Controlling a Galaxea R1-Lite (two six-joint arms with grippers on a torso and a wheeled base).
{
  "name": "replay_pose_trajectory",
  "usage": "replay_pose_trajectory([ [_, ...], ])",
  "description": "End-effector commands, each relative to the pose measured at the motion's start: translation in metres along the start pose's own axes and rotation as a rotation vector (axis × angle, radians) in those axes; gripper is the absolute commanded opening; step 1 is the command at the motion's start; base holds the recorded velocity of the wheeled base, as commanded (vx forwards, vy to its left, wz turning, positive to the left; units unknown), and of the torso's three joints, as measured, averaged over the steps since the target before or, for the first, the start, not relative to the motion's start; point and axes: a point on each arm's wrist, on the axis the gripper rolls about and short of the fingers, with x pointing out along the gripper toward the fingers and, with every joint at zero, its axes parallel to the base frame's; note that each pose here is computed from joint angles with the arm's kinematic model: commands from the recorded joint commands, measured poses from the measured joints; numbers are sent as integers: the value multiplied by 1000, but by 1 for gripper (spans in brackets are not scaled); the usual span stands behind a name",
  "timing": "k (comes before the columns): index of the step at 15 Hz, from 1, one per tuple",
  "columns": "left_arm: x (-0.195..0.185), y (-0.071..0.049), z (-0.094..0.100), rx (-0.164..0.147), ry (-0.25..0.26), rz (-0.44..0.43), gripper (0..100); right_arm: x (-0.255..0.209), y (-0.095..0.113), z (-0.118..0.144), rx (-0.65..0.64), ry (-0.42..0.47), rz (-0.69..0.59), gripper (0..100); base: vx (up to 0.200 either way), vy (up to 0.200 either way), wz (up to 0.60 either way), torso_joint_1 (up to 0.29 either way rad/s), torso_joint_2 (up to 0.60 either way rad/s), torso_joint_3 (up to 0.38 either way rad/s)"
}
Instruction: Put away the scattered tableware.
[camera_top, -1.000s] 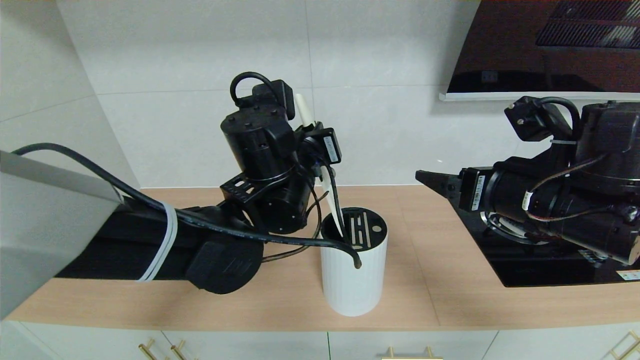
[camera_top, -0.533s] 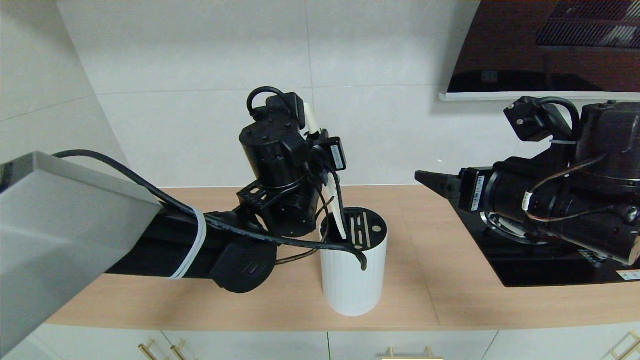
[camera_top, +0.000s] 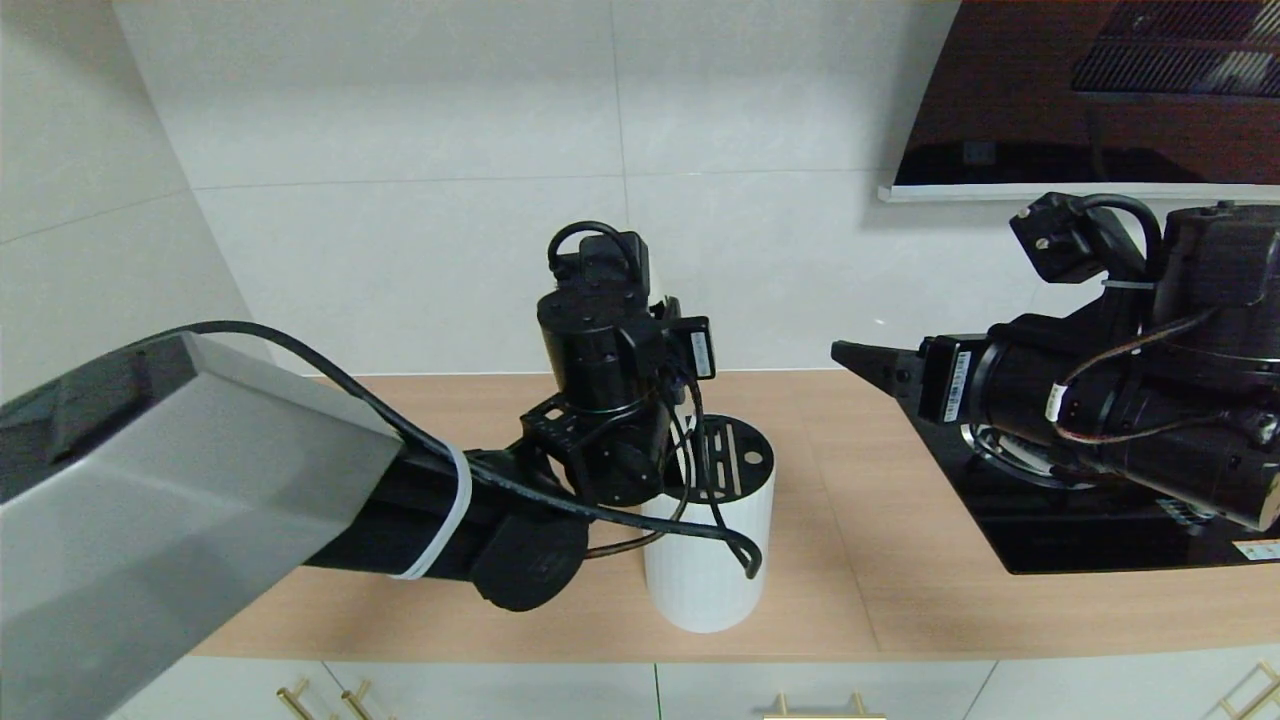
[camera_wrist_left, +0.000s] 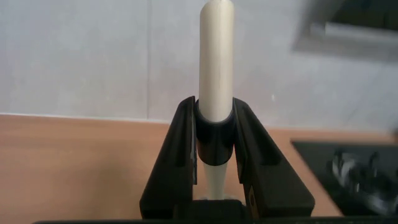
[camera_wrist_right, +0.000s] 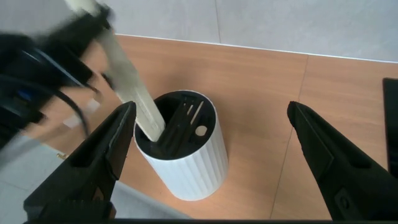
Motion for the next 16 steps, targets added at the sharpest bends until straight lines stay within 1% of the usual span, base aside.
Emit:
replay_pose_trajectory([
  [1, 1, -4, -18, 34, 30, 5, 0, 0, 0, 0, 0, -1, 2, 100, 0, 0, 0, 0, 0, 0],
  [3, -2, -10, -30, 50, 53, -7, 0, -1, 0, 1, 0, -2, 2, 100, 0, 0, 0, 0, 0, 0],
  [5, -1, -11, -39, 61, 69, -5, 0, 0, 0, 0, 0, -1, 2, 100, 0, 0, 0, 0, 0, 0],
  [8, 1, -13, -60, 71, 79, -8, 0, 0, 0, 0, 0, 1, 1, 100, 0, 0, 0, 0, 0, 0],
  [9, 1, -13, -63, 74, 83, -9, 0, 0, 0, 0, 0, 1, 1, 100, 0, 0, 0, 0, 0, 0],
  [10, 0, -14, -73, 90, 103, -2, 0, 0, 0, 0, -2, 1, 1, 100, 0, 0, 0, 0, 0, 0],
  [11, -3, -13, -78, 103, 118, 0, 0, 0, 0, 0, -2, 1, 1, 100, 0, 0, 0, 0, 0, 0],
  [12, -5, -12, -79, 107, 124, -1, 0, 0, 0, 0, -2, 1, 1, 100, 0, 0, 0, 0, 0, 0],
  [14, -5, -12, -79, 105, 123, -1, 0, 0, 0, 0, -2, 1, 1, 100, 0, 0, 0, 0, 0, 0],
  [16, -6, -12, -81, 110, 129, -2, 0, 0, 0, 0, -2, 1, 1, 100, 0, 0, 0, 0, 0, 0],
])
